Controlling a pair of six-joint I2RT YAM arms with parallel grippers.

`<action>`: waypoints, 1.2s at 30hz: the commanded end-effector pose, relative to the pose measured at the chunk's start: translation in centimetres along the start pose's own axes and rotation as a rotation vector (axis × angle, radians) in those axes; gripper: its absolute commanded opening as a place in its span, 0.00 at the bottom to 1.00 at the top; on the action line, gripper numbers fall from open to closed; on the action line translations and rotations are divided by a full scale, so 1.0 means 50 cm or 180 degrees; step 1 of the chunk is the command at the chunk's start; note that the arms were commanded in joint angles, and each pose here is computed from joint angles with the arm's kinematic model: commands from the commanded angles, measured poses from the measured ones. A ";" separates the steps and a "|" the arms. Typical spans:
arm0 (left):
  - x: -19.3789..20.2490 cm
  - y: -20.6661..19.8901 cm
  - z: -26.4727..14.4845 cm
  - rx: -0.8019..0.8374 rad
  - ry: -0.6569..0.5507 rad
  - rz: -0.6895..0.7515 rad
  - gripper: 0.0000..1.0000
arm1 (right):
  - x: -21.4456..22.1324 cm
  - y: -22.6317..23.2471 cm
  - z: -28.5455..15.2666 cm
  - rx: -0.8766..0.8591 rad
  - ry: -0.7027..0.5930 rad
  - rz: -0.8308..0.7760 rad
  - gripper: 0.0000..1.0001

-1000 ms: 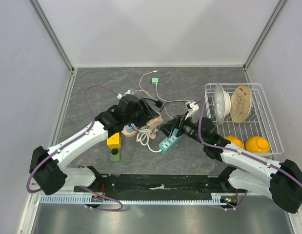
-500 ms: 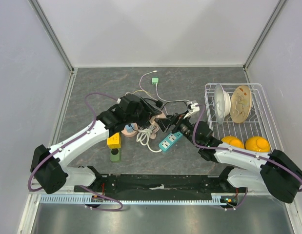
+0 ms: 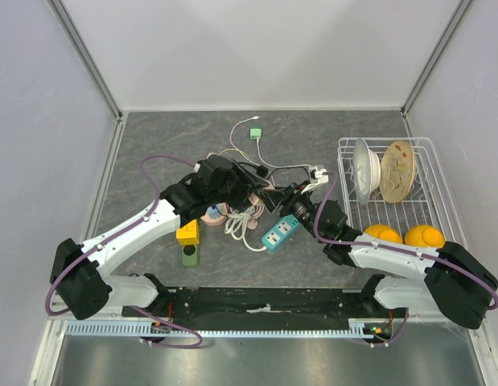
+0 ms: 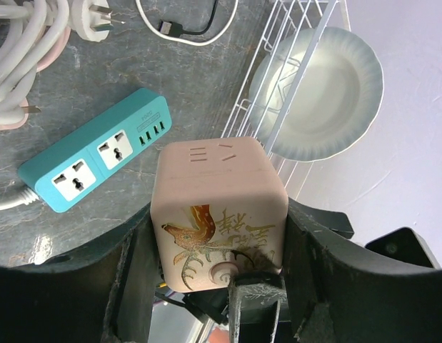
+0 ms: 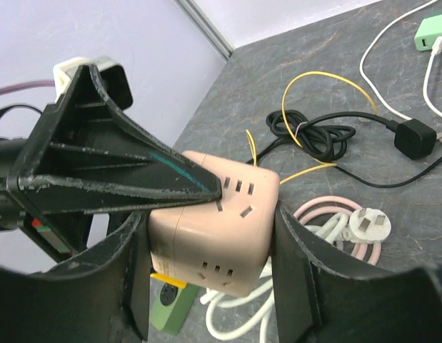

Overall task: Insert the plug
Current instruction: Adjust the plug.

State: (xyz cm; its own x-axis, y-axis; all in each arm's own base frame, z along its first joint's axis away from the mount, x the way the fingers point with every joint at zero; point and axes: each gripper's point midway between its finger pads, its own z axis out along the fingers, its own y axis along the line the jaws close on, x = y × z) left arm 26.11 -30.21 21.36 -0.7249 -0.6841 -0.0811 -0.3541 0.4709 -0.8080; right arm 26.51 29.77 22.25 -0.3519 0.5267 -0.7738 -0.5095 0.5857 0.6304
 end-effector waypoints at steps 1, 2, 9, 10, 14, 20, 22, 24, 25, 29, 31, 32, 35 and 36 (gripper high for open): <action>0.001 -0.049 -0.026 0.0319 -0.0007 -0.0102 0.09 | -0.043 0.025 0.011 -0.0039 -0.0228 0.0080 0.37; -0.006 -0.047 -0.025 0.0313 -0.0076 -0.0093 0.11 | -0.042 0.026 0.011 -0.0044 -0.0218 0.0089 0.19; -0.024 -0.039 -0.043 0.0400 -0.0263 0.0315 0.65 | -0.042 0.022 -0.003 0.0036 -0.0118 0.0093 0.00; -0.030 -0.033 -0.048 0.0380 -0.0310 0.0409 0.71 | -0.037 0.018 -0.007 0.0077 -0.0060 0.0063 0.00; -0.100 -0.027 -0.085 0.0343 -0.0883 0.1287 0.86 | -0.039 0.018 -0.027 0.0121 0.0096 0.0001 0.00; -0.143 -0.084 -0.168 0.0771 -0.1446 0.3710 0.99 | -0.052 0.008 -0.059 0.0085 0.0438 -0.0010 0.00; -0.118 -0.089 -0.177 0.1008 -0.1357 0.4469 0.99 | -0.070 -0.006 -0.065 0.0120 0.0535 0.0001 0.00; -0.087 -0.078 -0.184 0.1267 -0.1236 0.5306 1.00 | -0.086 0.001 -0.073 -0.0036 0.0694 0.0024 0.00; -0.073 -0.071 -0.183 0.1379 -0.1165 0.5591 0.99 | -0.089 0.005 -0.074 -0.0099 0.0762 0.0036 0.00; 0.010 -0.038 -0.191 0.2201 -0.0858 0.6612 0.93 | -0.078 0.050 -0.079 -0.0570 0.1169 0.0063 0.00; 0.032 -0.030 -0.190 0.2409 -0.0686 0.6760 0.93 | -0.067 0.074 -0.087 -0.0802 0.1336 0.0056 0.00; 0.049 -0.038 -0.198 0.2635 -0.0634 0.6888 0.96 | -0.066 0.080 -0.085 -0.0862 0.1388 0.0052 0.00; 0.062 -0.046 -0.196 0.2773 -0.0507 0.6965 0.98 | -0.055 0.090 -0.092 -0.0990 0.1552 0.0010 0.00; 0.064 -0.048 -0.193 0.2786 -0.0494 0.6986 0.98 | -0.050 0.089 -0.094 -0.0980 0.1600 0.0013 0.00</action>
State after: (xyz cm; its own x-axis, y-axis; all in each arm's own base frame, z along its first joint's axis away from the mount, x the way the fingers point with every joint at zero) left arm 20.44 -26.38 26.06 0.2790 0.3441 -0.8965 0.8970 0.2399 0.3712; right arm 23.45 27.11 24.47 -0.6520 0.2172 -0.7265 -0.5913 0.4541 0.6664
